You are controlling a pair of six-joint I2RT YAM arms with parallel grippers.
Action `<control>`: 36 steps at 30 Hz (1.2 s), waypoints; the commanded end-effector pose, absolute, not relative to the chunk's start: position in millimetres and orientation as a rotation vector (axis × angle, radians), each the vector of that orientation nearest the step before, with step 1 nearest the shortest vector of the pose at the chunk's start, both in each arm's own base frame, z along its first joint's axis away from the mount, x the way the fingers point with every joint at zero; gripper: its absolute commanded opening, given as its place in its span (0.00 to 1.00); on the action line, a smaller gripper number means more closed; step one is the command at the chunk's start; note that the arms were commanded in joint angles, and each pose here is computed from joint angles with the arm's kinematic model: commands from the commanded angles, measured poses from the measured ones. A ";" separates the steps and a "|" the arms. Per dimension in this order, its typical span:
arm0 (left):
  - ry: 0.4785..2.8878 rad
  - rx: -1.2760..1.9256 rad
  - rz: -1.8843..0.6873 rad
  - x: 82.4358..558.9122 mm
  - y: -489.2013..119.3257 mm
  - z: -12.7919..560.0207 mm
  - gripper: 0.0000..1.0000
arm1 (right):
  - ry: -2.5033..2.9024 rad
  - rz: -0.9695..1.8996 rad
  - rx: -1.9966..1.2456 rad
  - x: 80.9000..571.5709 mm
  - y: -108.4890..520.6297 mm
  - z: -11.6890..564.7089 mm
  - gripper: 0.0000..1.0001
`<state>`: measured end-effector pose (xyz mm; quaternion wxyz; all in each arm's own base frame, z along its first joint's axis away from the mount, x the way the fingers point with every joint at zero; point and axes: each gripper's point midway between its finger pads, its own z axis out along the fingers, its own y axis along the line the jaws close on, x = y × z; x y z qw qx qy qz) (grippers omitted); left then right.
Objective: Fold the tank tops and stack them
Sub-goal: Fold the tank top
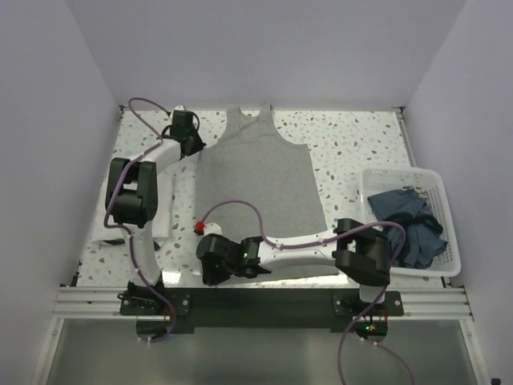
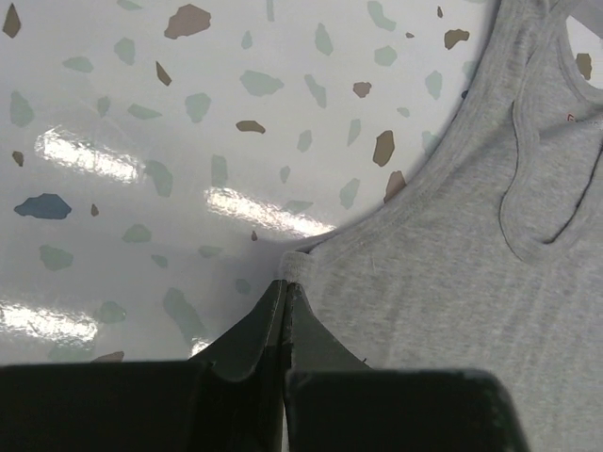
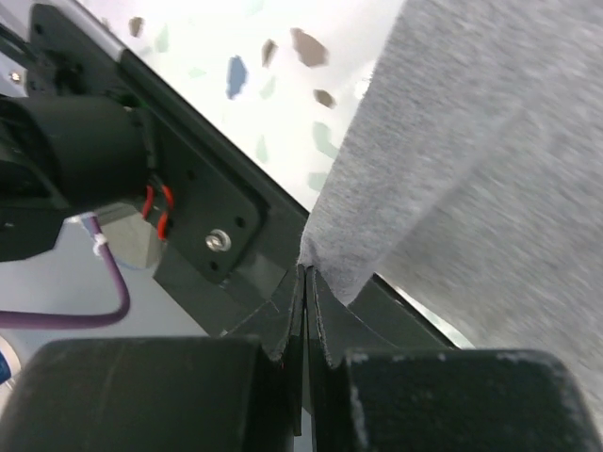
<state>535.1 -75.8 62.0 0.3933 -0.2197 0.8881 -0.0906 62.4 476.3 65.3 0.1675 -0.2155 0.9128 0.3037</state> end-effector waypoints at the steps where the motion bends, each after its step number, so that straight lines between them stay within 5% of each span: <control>1: 2.169 -0.523 -0.290 551.6 -93.6 102.7 0.00 | 2.535 0.956 -0.516 69.8 469.5 96.3 0.00; 36: 2.215 -0.394 -0.416 566.4 -214.5 91.8 0.00 | 2.570 0.764 -0.186 96.1 349.5 55.6 0.00</control>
